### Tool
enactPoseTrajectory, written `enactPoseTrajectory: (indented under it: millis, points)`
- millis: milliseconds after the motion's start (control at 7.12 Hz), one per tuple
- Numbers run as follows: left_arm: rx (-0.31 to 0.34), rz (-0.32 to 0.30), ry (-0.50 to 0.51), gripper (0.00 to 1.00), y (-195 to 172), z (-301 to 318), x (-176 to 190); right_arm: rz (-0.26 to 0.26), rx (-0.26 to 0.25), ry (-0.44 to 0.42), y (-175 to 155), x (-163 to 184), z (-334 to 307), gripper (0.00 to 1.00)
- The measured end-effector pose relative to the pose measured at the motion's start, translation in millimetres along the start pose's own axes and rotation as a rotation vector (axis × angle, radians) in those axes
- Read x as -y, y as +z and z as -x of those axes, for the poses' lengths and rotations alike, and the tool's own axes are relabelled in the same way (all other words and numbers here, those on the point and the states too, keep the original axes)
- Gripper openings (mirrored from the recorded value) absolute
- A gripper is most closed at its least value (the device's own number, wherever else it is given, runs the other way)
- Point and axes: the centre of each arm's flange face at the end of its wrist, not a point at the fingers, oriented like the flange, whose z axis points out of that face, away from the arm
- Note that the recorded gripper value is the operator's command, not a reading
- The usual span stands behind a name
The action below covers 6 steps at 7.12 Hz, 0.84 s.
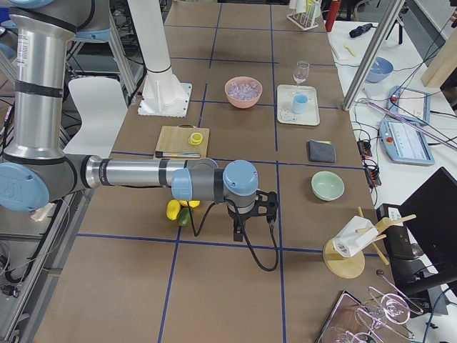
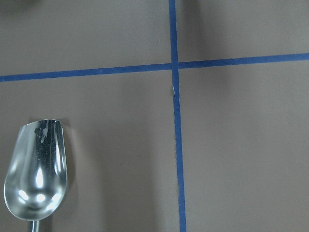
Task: Put ice in cup with scoop
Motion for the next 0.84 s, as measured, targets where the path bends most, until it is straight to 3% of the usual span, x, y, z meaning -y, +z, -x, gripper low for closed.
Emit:
enactPoseTrajectory:
  millis: [562, 843]
  points:
    - [0.003, -0.015, 0.017, 1.00, -7.3, -8.1, 2.4, -0.019, 0.005, -0.017, -9.2, 5.0, 11.7, 1.00]
    - [0.000, -0.081, 0.100, 1.00, -36.7, -44.6, 10.5, -0.047, 0.012, -0.050, -21.0, 15.3, 28.2, 1.00]
